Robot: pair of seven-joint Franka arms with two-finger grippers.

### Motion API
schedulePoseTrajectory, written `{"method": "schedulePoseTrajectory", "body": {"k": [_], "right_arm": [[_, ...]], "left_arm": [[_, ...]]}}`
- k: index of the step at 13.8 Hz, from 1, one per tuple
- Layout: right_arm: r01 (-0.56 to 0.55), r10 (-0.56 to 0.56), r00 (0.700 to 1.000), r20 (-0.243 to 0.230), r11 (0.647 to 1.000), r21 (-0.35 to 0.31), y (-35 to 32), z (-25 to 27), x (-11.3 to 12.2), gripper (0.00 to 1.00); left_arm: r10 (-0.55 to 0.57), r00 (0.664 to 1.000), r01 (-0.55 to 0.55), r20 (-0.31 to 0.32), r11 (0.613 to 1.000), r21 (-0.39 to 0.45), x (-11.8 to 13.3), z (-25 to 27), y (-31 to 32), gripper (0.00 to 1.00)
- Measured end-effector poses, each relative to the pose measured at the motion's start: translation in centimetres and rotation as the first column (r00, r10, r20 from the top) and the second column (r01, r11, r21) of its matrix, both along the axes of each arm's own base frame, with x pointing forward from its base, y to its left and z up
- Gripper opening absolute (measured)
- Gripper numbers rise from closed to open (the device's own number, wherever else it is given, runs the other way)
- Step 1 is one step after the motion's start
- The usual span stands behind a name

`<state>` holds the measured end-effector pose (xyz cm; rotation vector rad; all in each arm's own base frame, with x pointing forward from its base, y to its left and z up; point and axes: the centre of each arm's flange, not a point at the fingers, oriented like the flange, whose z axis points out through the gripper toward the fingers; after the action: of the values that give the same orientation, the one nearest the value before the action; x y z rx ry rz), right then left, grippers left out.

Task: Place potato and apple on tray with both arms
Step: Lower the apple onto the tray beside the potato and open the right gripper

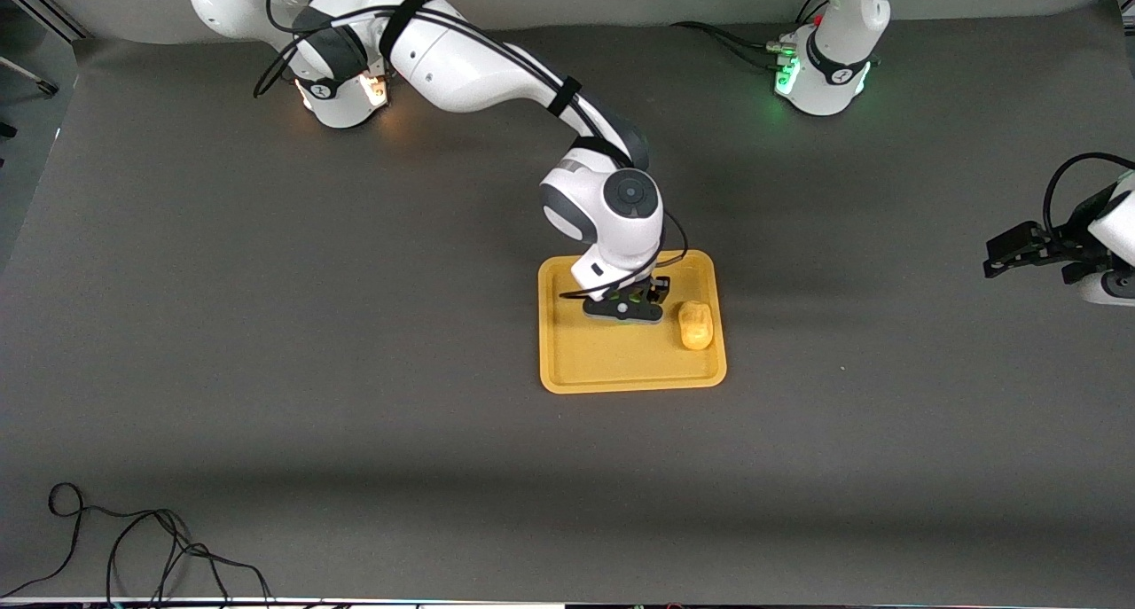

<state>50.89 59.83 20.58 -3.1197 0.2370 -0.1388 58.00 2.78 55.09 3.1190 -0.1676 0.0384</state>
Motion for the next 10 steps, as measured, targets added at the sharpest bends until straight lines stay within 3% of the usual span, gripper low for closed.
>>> {"method": "schedulePoseTrajectory", "body": {"k": [3, 4, 7, 10], "right_arm": [[0.003, -0.003, 1.000, 0.016, 1.000, 0.001, -0.4, -1.0, 0.6, 0.67], [0.007, -0.007, 1.000, 0.022, 1.000, 0.005, -0.5, -0.8, 1.0, 0.71], [0.015, -0.016, 0.999, 0.048, 1.000, 0.024, -0.5, 1.2, 1.9, 0.99], [0.032, -0.033, 0.998, 0.052, 0.999, 0.013, -0.9, 8.1, 2.6, 1.00]], "left_arm": [[-0.024, 1.000, 0.024, -0.002, 1.000, 0.000, 0.1, -0.1, -1.3, 1.00], [-0.028, 1.000, 0.028, -0.002, 1.000, 0.000, 0.1, -0.1, -1.5, 1.00], [-0.026, 1.000, 0.026, -0.002, 1.000, 0.002, 0.1, -0.1, -1.4, 1.00], [-0.021, 1.000, 0.021, -0.003, 1.000, 0.007, 0.1, -0.2, -0.9, 1.00]]}}
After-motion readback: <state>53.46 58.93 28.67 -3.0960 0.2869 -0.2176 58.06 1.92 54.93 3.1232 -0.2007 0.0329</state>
